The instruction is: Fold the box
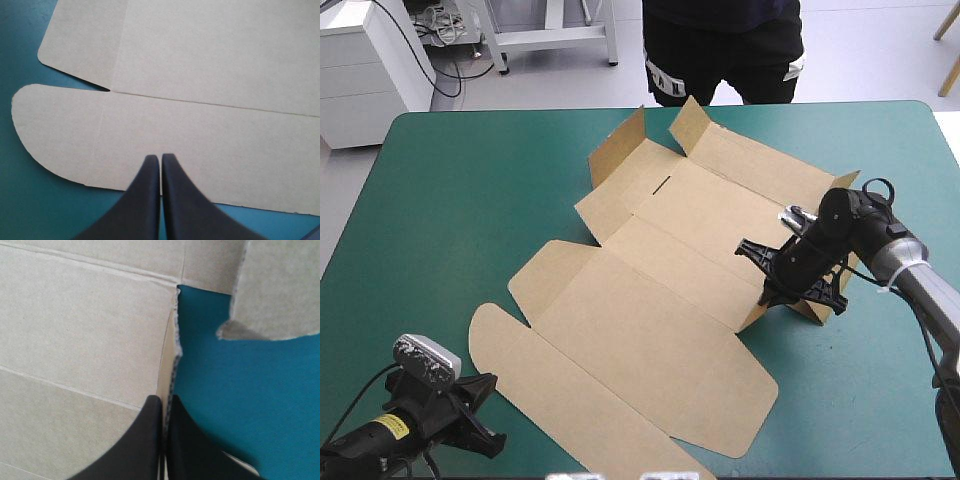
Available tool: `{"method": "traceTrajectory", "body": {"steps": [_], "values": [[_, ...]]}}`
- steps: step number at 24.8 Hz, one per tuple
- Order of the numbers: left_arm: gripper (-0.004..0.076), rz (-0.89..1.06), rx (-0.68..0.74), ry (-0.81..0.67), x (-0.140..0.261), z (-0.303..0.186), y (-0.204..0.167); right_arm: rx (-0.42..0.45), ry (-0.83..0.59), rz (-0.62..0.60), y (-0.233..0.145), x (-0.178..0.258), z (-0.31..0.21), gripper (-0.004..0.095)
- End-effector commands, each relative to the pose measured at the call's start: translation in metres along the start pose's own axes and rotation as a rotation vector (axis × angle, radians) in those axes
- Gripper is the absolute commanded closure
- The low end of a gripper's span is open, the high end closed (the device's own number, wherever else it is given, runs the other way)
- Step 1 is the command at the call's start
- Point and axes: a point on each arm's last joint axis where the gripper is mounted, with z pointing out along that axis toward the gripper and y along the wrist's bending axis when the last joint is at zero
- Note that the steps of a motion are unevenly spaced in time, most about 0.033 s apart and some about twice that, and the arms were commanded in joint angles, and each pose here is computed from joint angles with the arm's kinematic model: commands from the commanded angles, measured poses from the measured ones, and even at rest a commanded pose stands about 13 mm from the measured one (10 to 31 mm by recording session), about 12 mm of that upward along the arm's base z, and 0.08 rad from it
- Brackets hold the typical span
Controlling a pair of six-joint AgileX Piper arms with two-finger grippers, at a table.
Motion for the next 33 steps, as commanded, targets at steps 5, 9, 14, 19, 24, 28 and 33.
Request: {"method": "traceTrajectory", "body": {"steps": [5,9,14,19,24,28,33], "values": [[0.0731,-0.017,-0.005,-0.070,-0.011,-0.004,0.000,-0.029,-0.059,-0.096,0.004,0.001,-0.016,0.0929],[0.0731,-0.012,-0.006,-0.070,-0.011,-0.004,0.000,0.039,-0.101,-0.150,0.000,-0.005,-0.018,0.0929],[0.0731,-0.012,-0.005,-0.070,-0.011,-0.004,0.000,0.085,-0.125,-0.278,0.008,-0.025,-0.026,0.0928],[0.0731,-0.014,-0.004,-0.071,-0.011,-0.004,0.000,0.081,-0.177,-0.526,0.037,-0.064,-0.027,0.0927],[0.0731,-0.014,-0.004,-0.071,-0.011,-0.004,0.000,0.088,-0.245,-0.830,0.062,-0.093,-0.032,0.0927],[0.0731,-0.014,-0.004,-0.071,-0.011,-0.004,0.000,0.117,-0.317,-1.086,0.075,-0.101,-0.048,0.0928],[0.0731,-0.014,-0.004,-0.071,-0.011,-0.004,0.000,0.211,-0.303,-1.322,0.087,-0.093,-0.042,0.0928]]}}
